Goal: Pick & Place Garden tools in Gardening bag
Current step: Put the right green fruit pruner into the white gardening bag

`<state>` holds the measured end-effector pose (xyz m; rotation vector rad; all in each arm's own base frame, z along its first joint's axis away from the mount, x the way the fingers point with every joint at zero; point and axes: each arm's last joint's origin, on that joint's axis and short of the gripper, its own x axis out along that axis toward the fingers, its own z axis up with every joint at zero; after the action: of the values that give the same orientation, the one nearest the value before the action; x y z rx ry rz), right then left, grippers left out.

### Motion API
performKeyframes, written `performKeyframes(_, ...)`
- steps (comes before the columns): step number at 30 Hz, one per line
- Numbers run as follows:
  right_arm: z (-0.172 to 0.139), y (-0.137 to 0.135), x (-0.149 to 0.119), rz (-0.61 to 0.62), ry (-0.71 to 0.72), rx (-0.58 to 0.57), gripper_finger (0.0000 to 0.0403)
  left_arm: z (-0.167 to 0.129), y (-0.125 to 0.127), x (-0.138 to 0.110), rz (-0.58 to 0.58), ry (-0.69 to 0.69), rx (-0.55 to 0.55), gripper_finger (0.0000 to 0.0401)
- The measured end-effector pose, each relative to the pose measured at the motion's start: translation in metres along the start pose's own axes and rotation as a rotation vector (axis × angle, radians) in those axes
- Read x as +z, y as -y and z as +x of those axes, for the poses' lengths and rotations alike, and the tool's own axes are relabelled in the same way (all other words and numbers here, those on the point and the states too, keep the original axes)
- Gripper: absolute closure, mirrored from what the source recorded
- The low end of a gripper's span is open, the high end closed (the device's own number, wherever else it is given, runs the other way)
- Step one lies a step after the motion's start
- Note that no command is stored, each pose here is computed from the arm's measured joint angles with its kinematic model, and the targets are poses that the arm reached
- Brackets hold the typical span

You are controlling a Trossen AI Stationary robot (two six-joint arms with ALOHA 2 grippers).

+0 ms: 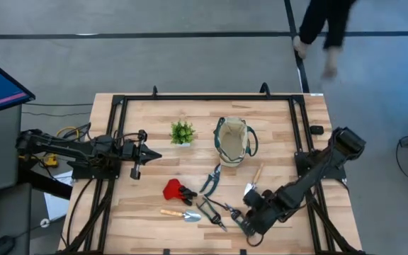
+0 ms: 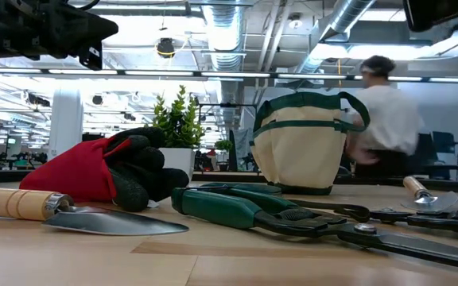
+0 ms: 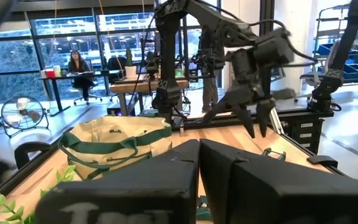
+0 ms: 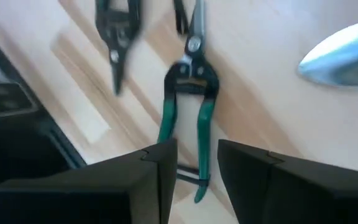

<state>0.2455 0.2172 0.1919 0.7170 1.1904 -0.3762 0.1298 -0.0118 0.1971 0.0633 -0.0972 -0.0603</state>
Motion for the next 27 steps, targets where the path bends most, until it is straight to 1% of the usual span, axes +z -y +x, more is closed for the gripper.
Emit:
performKeyframes(3, 0.015, -0.003, -0.003, -0.072, -0.063, -0.131, 0.0295, 0.0, 0.0, 0.0, 0.0, 0.001, 0.0, 0.0398)
performKeyframes(7, 0.025, -0.015, -0.004, -0.099, -0.094, -0.165, 0.0295, 0.0, 0.0, 0.001, 0.0, 0.008, 0.0, 0.0398)
performKeyframes(10, 0.03, -0.023, -0.002, -0.122, -0.116, -0.146, 0.0295, 0.0, 0.0, 0.001, 0.0, 0.011, 0.0, 0.0398)
performKeyframes(13, 0.028, -0.027, 0.0, -0.127, -0.13, -0.124, 0.0295, 0.0, 0.0, 0.001, 0.0, 0.013, 0.0, 0.0398)
performKeyframes(21, 0.029, -0.025, 0.0, -0.125, -0.134, -0.132, 0.0295, 0.0, 0.0, 0.002, 0.001, 0.019, 0.0, 0.0398)
performKeyframes(27, 0.034, -0.017, -0.005, -0.127, -0.141, -0.164, 0.0295, 0.0, 0.0, 0.002, 0.002, 0.02, 0.0, 0.0398)
